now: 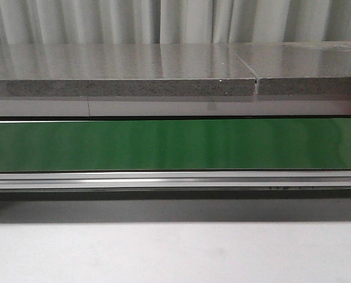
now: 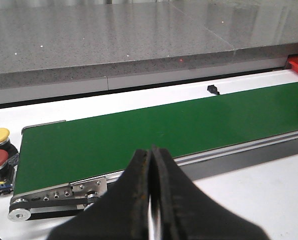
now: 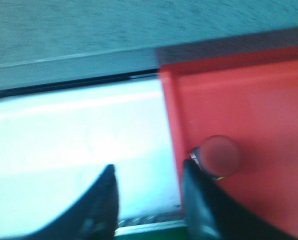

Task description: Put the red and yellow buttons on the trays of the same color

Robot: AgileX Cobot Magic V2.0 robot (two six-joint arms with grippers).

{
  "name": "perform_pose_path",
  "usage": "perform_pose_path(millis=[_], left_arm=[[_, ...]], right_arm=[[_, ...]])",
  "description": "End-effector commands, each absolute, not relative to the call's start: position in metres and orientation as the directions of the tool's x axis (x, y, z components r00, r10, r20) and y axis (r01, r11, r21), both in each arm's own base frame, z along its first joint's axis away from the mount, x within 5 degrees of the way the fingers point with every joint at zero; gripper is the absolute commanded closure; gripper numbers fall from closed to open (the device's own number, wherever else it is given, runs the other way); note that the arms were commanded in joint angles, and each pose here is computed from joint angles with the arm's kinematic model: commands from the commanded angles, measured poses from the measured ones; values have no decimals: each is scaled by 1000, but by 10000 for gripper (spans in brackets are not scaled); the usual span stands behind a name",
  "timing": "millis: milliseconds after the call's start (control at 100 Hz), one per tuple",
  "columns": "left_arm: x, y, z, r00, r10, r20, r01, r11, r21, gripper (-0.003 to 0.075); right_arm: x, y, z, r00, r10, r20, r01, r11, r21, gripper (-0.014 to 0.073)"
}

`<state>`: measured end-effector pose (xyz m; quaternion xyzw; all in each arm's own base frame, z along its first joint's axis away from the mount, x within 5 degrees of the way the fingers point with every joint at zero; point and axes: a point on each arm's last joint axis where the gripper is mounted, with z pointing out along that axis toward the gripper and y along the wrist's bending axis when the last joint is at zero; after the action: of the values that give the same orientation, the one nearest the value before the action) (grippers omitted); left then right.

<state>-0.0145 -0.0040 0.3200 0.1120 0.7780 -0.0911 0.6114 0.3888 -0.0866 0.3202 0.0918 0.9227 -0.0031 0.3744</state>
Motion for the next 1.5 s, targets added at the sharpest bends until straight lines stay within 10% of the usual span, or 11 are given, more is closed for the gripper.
perform_pose_path(millis=[0,190,1490], left_arm=[[-13,-5,332,-160,27,-987,297,955,-22,741],[-13,-5,332,-160,27,-987,297,955,-22,741],[-13,-5,332,-156,26,-987,297,955,-22,741]], right_arm=[[366,-67,365,-607,102,-788,122,992,34,491],[326,-31,381,-569,45,-821,41,999,27,666],[61,6,321,-255,-4,-967,-65,998,13,661]])
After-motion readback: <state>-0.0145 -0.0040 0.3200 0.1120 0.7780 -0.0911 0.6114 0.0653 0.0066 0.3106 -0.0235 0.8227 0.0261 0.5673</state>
